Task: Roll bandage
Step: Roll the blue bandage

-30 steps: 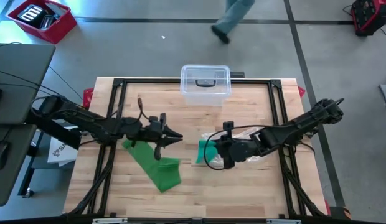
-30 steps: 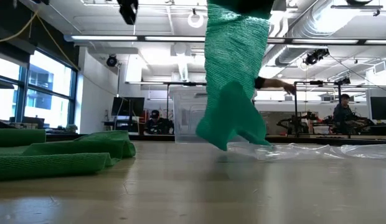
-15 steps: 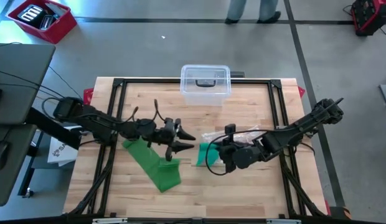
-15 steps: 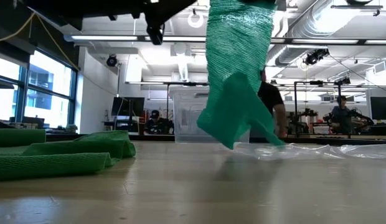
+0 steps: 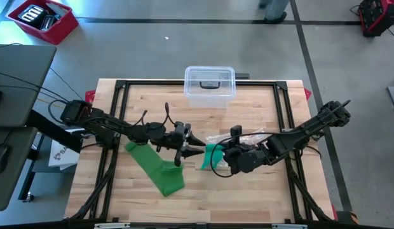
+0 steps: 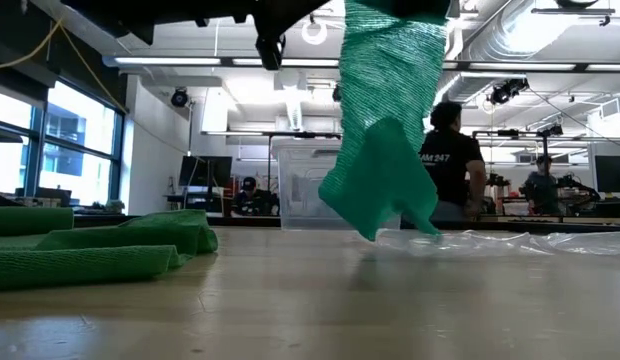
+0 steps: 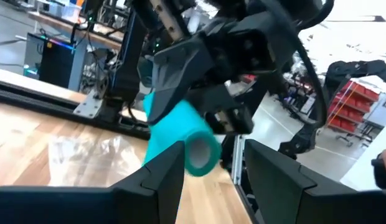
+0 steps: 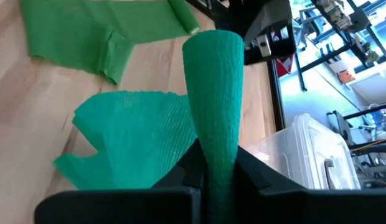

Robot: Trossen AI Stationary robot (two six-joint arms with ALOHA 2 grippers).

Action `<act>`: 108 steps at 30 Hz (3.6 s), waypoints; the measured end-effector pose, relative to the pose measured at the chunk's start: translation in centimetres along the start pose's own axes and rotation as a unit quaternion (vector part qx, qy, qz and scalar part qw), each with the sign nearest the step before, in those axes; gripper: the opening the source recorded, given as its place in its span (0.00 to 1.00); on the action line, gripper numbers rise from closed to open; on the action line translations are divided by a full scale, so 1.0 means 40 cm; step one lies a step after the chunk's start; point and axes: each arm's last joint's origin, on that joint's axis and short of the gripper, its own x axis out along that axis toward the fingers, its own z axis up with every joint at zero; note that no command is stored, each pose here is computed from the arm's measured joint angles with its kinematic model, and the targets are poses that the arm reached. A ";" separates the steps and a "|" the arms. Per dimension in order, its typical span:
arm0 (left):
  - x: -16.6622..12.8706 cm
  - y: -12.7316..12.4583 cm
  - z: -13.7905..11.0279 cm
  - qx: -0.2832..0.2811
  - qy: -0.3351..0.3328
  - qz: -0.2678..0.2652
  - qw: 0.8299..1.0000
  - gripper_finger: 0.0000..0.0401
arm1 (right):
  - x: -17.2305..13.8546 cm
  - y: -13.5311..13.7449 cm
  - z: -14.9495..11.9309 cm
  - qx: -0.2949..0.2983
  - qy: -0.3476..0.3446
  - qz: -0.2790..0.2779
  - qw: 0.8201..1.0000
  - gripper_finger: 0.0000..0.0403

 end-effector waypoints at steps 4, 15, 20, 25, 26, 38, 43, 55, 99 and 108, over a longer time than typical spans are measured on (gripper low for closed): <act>0.002 0.005 -0.002 -0.002 0.001 0.005 1.000 0.40 | -0.001 -0.001 0.007 0.001 -0.012 -0.003 1.000 0.07; 0.011 0.028 -0.015 -0.026 0.002 0.017 1.000 0.40 | 0.002 -0.002 0.018 -0.021 -0.029 -0.009 0.999 0.07; 0.012 0.026 -0.009 -0.022 -0.013 0.012 1.000 0.40 | 0.002 -0.004 0.021 -0.020 -0.034 -0.010 0.999 0.07; 0.012 0.026 -0.007 -0.021 -0.016 0.011 1.000 0.39 | 0.004 -0.007 0.025 -0.027 -0.040 -0.012 0.999 0.07; 0.012 0.026 -0.007 -0.021 -0.015 0.011 1.000 0.38 | 0.004 -0.008 0.025 -0.028 -0.040 -0.013 0.999 0.07; 0.011 0.028 -0.006 0.001 -0.014 0.008 1.000 0.13 | 0.014 -0.017 0.024 -0.024 -0.041 -0.003 0.999 0.07; 0.011 0.028 -0.006 0.017 -0.012 0.006 1.000 0.02 | 0.016 -0.020 0.023 -0.022 -0.040 -0.004 0.999 0.07; 0.010 0.035 -0.016 0.051 0.014 0.021 0.998 0.00 | 0.016 -0.021 0.027 0.002 -0.047 -0.002 0.999 0.32; -0.155 -0.026 -0.030 0.172 0.161 0.397 0.887 0.00 | 0.427 0.128 -0.192 0.052 0.116 0.257 0.958 0.07; -0.245 -0.016 -0.046 0.213 0.186 0.525 0.803 0.00 | 0.208 0.073 -0.031 0.067 0.091 0.253 0.961 0.01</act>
